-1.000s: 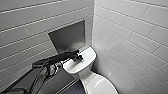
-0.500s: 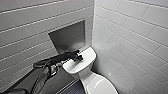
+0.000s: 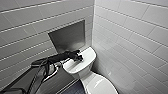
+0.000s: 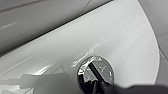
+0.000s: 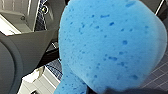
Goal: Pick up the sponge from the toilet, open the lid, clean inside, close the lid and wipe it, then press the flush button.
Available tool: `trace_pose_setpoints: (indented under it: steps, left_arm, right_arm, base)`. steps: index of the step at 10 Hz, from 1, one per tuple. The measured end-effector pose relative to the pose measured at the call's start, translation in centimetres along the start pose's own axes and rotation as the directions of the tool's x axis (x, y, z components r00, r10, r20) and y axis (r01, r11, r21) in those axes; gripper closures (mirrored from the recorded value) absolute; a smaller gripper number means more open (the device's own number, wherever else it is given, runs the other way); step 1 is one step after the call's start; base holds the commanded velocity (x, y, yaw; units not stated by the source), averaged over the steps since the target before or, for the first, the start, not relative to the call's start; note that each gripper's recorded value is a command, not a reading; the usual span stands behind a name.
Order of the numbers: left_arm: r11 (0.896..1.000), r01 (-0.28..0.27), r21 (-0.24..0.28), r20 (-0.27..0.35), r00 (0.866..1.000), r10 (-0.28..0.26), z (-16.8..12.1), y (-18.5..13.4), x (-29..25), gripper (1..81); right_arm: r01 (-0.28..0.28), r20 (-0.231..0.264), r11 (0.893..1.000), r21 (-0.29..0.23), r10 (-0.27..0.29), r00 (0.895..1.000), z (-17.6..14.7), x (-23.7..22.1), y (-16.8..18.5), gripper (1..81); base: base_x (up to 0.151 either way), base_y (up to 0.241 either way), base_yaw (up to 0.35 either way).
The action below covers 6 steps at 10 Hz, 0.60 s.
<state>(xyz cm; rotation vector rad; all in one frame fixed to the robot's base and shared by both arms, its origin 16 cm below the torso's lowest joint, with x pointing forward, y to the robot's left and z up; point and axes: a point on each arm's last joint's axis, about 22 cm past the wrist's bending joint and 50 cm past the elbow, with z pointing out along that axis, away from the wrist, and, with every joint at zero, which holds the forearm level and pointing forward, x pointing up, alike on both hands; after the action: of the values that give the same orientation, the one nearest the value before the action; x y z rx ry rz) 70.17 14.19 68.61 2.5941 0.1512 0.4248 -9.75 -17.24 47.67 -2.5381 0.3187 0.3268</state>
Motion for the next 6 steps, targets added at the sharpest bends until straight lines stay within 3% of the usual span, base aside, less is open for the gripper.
trace_pose_setpoints:
  steps: [4, 6]
  left_arm:
    - [0.990, -0.053, -0.131, 0.044, 0.997, 0.060, -4.1, 4.3, -0.7, 81.1]
    - [0.985, -0.054, -0.162, 0.064, 0.996, 0.065, -6.8, 3.5, -1.8, 81.1]
  right_arm:
    - [0.000, 0.000, 1.000, 0.000, 0.000, 1.000, 0.0, 0.0, 0.0, 81.1]
    - [0.000, 0.000, 1.000, -0.001, 0.000, 1.000, 0.0, 0.0, 0.0, 81.1]
  base:
    - [0.000, 0.000, 0.000]
    - [0.000, 0.000, 0.000]
